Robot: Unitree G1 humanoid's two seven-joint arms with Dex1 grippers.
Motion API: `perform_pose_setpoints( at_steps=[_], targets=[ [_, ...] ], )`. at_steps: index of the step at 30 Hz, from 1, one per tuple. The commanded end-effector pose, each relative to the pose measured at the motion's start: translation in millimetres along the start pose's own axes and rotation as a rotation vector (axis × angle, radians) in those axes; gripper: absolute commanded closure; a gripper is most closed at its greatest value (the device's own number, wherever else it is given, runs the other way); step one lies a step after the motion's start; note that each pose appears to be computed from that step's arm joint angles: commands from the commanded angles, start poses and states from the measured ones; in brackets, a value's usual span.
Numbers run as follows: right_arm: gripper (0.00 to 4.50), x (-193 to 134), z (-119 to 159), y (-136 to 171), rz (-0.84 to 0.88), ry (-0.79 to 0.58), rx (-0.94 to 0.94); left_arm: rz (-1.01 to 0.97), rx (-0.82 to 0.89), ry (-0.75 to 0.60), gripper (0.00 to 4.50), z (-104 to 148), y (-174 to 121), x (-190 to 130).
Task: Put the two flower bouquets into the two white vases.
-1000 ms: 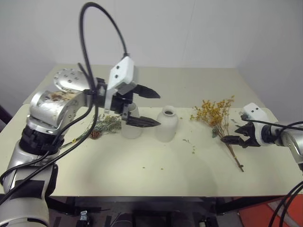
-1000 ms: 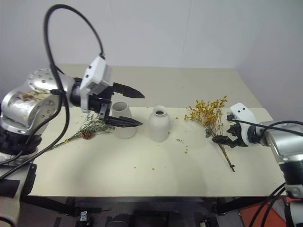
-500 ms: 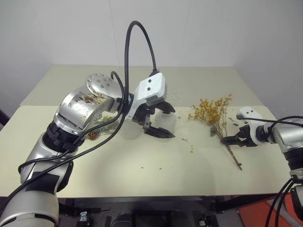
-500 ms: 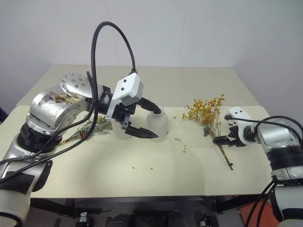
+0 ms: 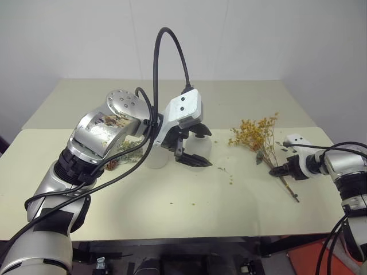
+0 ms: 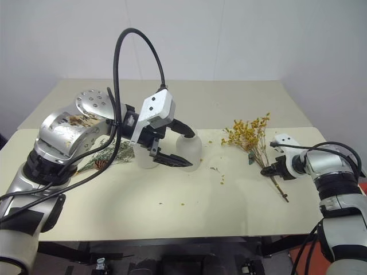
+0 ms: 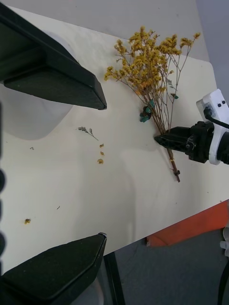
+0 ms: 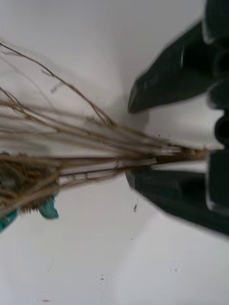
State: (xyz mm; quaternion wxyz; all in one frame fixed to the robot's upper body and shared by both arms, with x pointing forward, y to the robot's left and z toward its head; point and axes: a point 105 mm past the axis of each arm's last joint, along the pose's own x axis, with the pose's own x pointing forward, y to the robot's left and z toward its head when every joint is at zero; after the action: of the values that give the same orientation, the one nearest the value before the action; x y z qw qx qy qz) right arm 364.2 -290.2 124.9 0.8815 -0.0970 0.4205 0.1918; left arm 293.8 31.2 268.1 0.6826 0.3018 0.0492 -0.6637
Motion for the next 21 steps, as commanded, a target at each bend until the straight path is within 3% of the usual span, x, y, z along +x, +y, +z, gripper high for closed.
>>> perform_pose_setpoints(
  at_steps=[1,3,11,15,19,21],
  targets=[
    [3.84,-7.9,9.8,-2.2,-0.013,-0.024,-0.028,0.023,0.034,-0.012,0.00,6.5,-0.5,-3.7],
    [4.47,-9.3,9.1,-1.7,-0.008,-0.021,-0.029,0.026,0.033,-0.012,0.00,5.5,-0.2,-3.3],
    [4.47,-16.9,16.9,-4.0,-0.060,-0.101,0.000,0.062,0.018,-0.028,0.00,5.3,4.0,-6.2],
    [4.47,-39.2,42.5,-8.6,-0.196,-0.301,-0.013,0.111,-0.014,-0.061,0.00,7.1,9.5,-20.7],
    [4.47,-77.9,77.2,4.9,-0.366,-0.605,-0.131,0.148,-0.067,-0.080,0.00,-0.8,8.8,-40.0],
    [4.47,-105.0,102.7,23.9,-0.414,-0.830,-0.171,0.190,-0.111,-0.093,0.00,-7.4,11.3,-52.8]
  ],
)
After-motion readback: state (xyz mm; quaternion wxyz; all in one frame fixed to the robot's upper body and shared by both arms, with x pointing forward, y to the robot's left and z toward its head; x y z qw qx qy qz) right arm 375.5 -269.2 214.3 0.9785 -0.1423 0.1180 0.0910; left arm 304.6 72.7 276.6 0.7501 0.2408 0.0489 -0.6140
